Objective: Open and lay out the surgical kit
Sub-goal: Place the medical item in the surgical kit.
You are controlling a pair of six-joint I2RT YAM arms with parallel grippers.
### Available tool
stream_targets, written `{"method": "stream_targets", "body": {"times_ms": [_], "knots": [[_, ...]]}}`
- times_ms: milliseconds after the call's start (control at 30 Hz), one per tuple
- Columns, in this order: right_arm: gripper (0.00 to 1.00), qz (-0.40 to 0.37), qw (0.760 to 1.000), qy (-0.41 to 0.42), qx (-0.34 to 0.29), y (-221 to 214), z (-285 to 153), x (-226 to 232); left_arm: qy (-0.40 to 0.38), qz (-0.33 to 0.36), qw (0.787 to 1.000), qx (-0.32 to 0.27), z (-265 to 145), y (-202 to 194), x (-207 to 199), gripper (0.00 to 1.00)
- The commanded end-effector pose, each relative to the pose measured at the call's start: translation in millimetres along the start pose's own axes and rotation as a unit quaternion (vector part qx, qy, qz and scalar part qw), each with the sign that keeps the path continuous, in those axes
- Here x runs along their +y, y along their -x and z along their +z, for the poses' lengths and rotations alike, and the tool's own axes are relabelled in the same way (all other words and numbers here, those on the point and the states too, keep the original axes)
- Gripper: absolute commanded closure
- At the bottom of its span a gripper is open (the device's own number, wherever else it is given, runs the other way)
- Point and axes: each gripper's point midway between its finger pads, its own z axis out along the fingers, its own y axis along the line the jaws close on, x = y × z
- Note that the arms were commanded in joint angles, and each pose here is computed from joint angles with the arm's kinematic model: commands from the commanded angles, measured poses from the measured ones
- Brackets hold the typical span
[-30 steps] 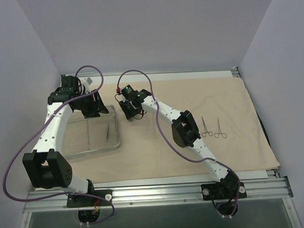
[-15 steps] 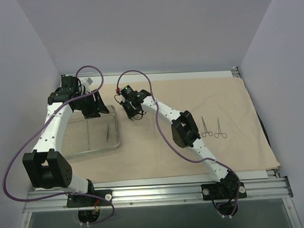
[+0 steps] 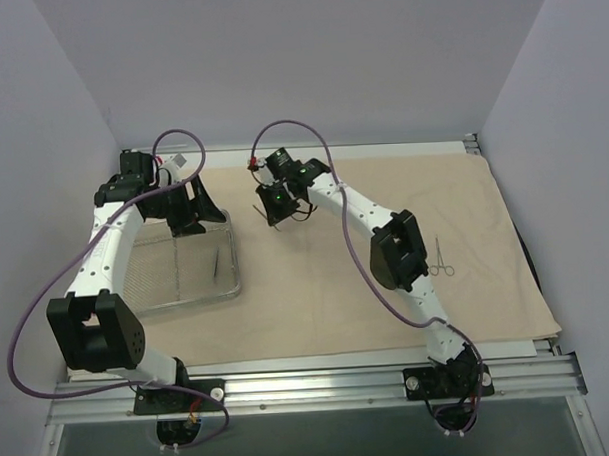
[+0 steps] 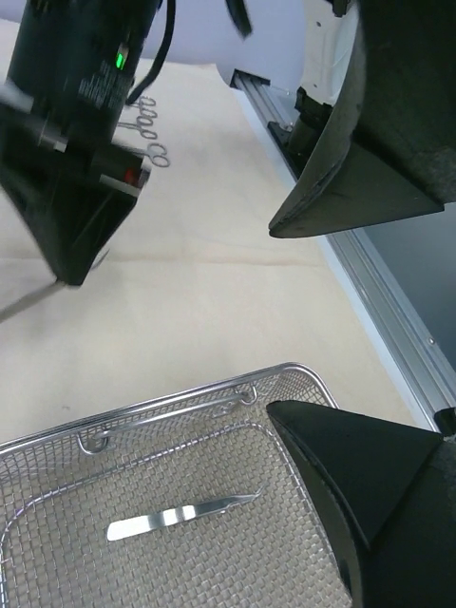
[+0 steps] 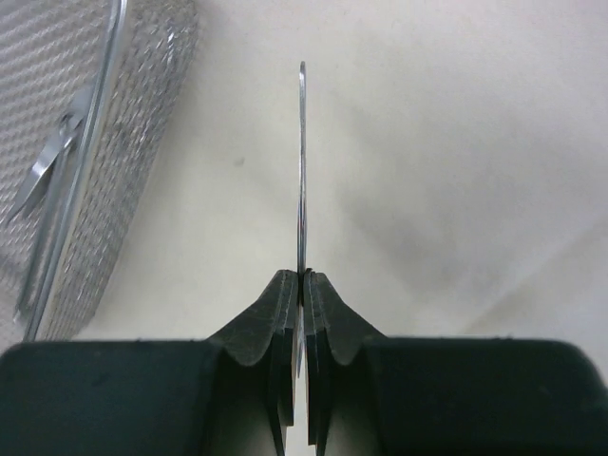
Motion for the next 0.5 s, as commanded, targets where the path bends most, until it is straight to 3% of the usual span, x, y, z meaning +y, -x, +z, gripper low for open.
{"method": "stream_targets", "body": {"times_ms": [0,67,233,467], "knots": [[1.0,-0.023,0.995,0.094,-0.039,17.8,-73.1,18.8,-0.055,-0.021,0.998,0.001,3.9,14.0,-8.9,0.22],[1.0,-0.047,0.988,0.135,-0.057,18.4,-99.5,30.3,-0.077,-0.034,0.996,0.018,9.0,12.7,-14.4,0.23],[1.0,-0.059,0.96,0.273,-0.021,-18.5,-129.0,68.7,-0.115,-0.028,0.993,0.02,14.1,14.1,-25.1,0.23],[1.0,-0.021,0.907,0.42,0.002,-37.6,-172.2,104.7,-0.21,0.06,0.976,0.018,6.7,2.1,-75.3,0.28]]}}
